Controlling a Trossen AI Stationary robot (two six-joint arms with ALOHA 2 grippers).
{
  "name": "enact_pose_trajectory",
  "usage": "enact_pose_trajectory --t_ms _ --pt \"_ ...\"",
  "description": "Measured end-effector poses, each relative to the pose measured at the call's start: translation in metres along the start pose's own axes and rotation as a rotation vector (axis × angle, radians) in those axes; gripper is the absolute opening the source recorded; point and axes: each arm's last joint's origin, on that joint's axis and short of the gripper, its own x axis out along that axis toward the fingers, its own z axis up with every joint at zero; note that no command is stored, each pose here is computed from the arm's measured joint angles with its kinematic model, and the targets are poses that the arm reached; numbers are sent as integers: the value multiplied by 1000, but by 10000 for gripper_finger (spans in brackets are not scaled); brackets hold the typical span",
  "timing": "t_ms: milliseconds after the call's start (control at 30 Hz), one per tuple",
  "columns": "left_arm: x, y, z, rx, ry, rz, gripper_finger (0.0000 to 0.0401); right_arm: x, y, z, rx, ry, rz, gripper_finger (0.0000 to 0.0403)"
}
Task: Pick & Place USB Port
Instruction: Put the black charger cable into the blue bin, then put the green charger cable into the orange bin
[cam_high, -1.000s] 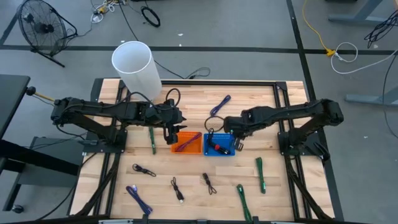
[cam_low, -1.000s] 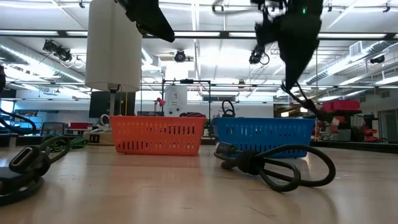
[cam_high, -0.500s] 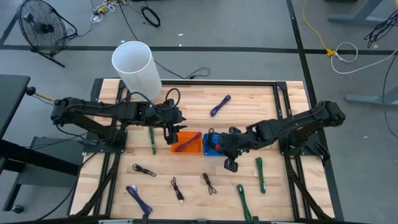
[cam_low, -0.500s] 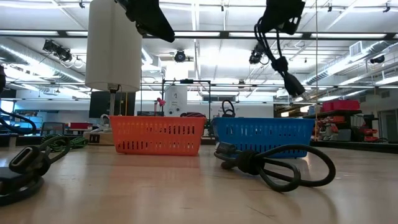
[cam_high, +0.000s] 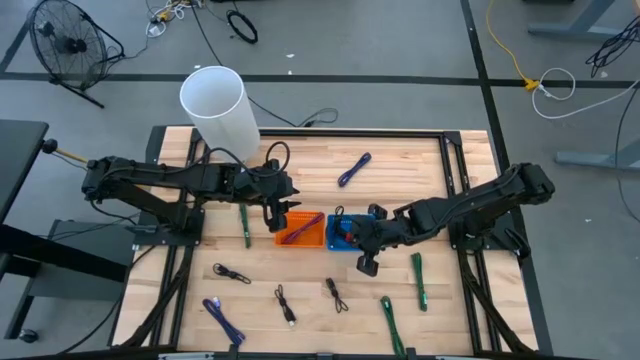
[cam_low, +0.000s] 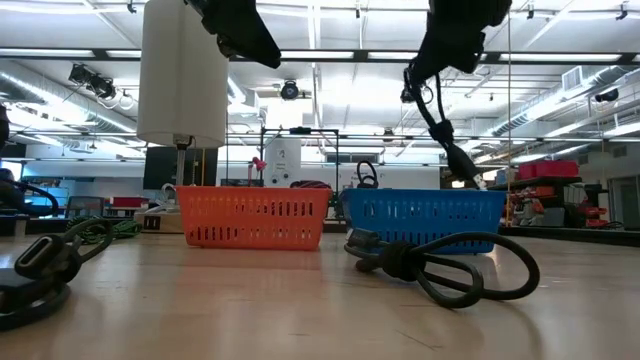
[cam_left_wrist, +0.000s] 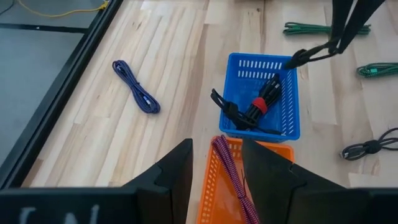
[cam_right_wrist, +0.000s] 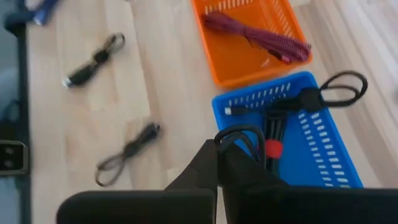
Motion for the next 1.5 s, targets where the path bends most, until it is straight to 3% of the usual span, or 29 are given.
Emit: enact_pose_trajectory --t_ms 300,867,1033,1100,1300,1500 --pt "0 0 0 -28 0 -1 142 3 -6 -1 18 0 -31 7" --pt "0 -1 -2 -97 24 -25 142 3 -9 1 34 -66 -147 107" --pt "0 0 -7 -107 77 -17 142 3 -1 -6 137 88 65 119" --pt "0 0 -9 -114 93 -14 142 1 4 -15 196 192 100 120" --pt "0 0 -10 -134 102 -12 142 -11 15 -51 392 469 -19 113" --pt "-1 0 -10 -140 101 -12 142 -23 34 -77 527 504 -151 117"
